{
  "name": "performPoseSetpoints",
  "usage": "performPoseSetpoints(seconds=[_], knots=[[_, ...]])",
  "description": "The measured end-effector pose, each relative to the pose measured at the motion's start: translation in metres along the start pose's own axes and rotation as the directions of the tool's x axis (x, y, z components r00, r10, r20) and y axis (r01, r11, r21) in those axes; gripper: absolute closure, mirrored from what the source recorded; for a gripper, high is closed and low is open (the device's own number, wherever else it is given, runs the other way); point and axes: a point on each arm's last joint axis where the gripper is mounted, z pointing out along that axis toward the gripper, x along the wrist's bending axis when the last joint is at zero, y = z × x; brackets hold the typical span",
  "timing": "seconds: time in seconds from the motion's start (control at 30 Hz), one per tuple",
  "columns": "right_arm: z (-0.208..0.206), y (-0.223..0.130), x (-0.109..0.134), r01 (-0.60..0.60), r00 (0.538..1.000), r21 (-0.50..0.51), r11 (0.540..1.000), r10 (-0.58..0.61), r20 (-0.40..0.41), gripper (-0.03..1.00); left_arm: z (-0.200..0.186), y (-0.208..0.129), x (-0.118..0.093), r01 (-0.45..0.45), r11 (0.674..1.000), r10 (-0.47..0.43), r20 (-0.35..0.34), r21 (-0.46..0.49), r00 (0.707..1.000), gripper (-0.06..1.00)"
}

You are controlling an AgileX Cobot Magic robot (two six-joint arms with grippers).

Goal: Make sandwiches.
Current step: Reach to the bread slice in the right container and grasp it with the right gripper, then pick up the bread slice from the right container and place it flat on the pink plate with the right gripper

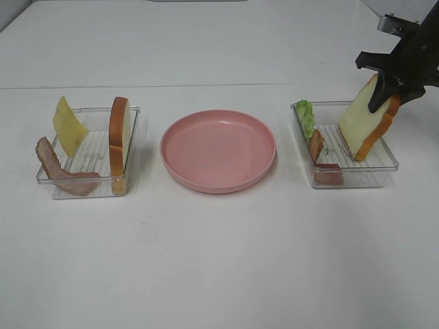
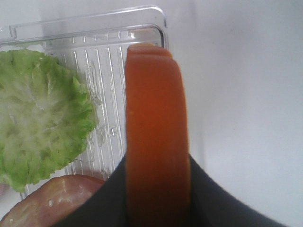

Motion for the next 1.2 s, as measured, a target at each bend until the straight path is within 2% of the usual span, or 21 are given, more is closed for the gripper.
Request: performPoseSetpoints(seconds=[0.37, 0.53, 0.57, 0.6, 0.67, 0.77, 0.8, 0.87, 0.9, 0.93, 1.0, 1.07, 1.1, 1.2], knots=[[-0.013, -0.005, 0.004, -0.010, 1.000, 0.016, 1.000, 0.010, -0.015, 0.73, 0.000, 0.000, 0.000, 0.000, 1.000, 0.000, 0.000, 0.000, 1.000, -0.05], [-0.054, -0.013, 0.014, 0.010, 1.000, -0.040, 0.999, -0.011, -0.016, 0.73, 0.000, 0.000, 0.000, 0.000, 1.000, 0.000, 0.000, 0.000, 1.000, -0.05], [-0.074, -0.017, 0.018, 0.024, 1.000, -0.084, 0.996, -0.026, -0.017, 0.73, 0.000, 0.000, 0.000, 0.000, 1.000, 0.000, 0.000, 0.000, 1.000, -0.05], [-0.074, -0.017, 0.018, 0.024, 1.000, -0.084, 0.996, -0.026, -0.017, 0.73, 0.000, 0.000, 0.000, 0.000, 1.000, 0.000, 0.000, 0.000, 1.000, -0.05], [-0.105, -0.026, 0.029, 0.033, 0.997, -0.158, 0.987, -0.044, -0.065, 0.73, 0.000, 0.000, 0.000, 0.000, 1.000, 0.000, 0.000, 0.000, 1.000, -0.05], [-0.111, -0.029, 0.033, 0.034, 0.994, -0.173, 0.984, -0.050, -0.092, 0.73, 0.000, 0.000, 0.000, 0.000, 1.000, 0.000, 0.000, 0.000, 1.000, -0.05], [-0.115, -0.037, 0.041, 0.025, 0.986, -0.191, 0.981, -0.057, -0.160, 0.73, 0.000, 0.000, 0.000, 0.000, 1.000, 0.000, 0.000, 0.000, 1.000, -0.05], [-0.117, -0.041, 0.044, 0.023, 0.980, -0.201, 0.979, -0.062, -0.191, 0.73, 0.000, 0.000, 0.000, 0.000, 1.000, 0.000, 0.000, 0.000, 1.000, -0.05], [-0.116, -0.049, 0.051, 0.007, 0.959, -0.214, 0.977, -0.067, -0.275, 0.73, 0.000, 0.000, 0.000, 0.000, 1.000, 0.000, 0.000, 0.000, 1.000, -0.05], [-0.116, -0.049, 0.051, 0.007, 0.959, -0.214, 0.977, -0.067, -0.275, 0.73, 0.000, 0.000, 0.000, 0.000, 1.000, 0.000, 0.000, 0.000, 1.000, -0.05], [-0.105, -0.063, 0.069, -0.015, 0.908, -0.224, 0.975, -0.081, -0.411, 0.73, 0.000, 0.000, 0.000, 0.000, 1.000, 0.000, 0.000, 0.000, 1.000, -0.05], [-0.103, -0.066, 0.076, -0.015, 0.894, -0.225, 0.974, -0.088, -0.439, 0.73, 0.000, 0.000, 0.000, 0.000, 1.000, 0.000, 0.000, 0.000, 1.000, -0.05], [-0.099, -0.069, 0.092, -0.008, 0.870, -0.217, 0.976, -0.100, -0.483, 0.73, 0.000, 0.000, 0.000, 0.000, 1.000, 0.000, 0.000, 0.000, 1.000, -0.05], [-0.097, -0.069, 0.100, -0.002, 0.862, -0.217, 0.976, -0.108, -0.496, 0.73, 0.000, 0.000, 0.000, 0.000, 1.000, 0.000, 0.000, 0.000, 1.000, -0.05]])
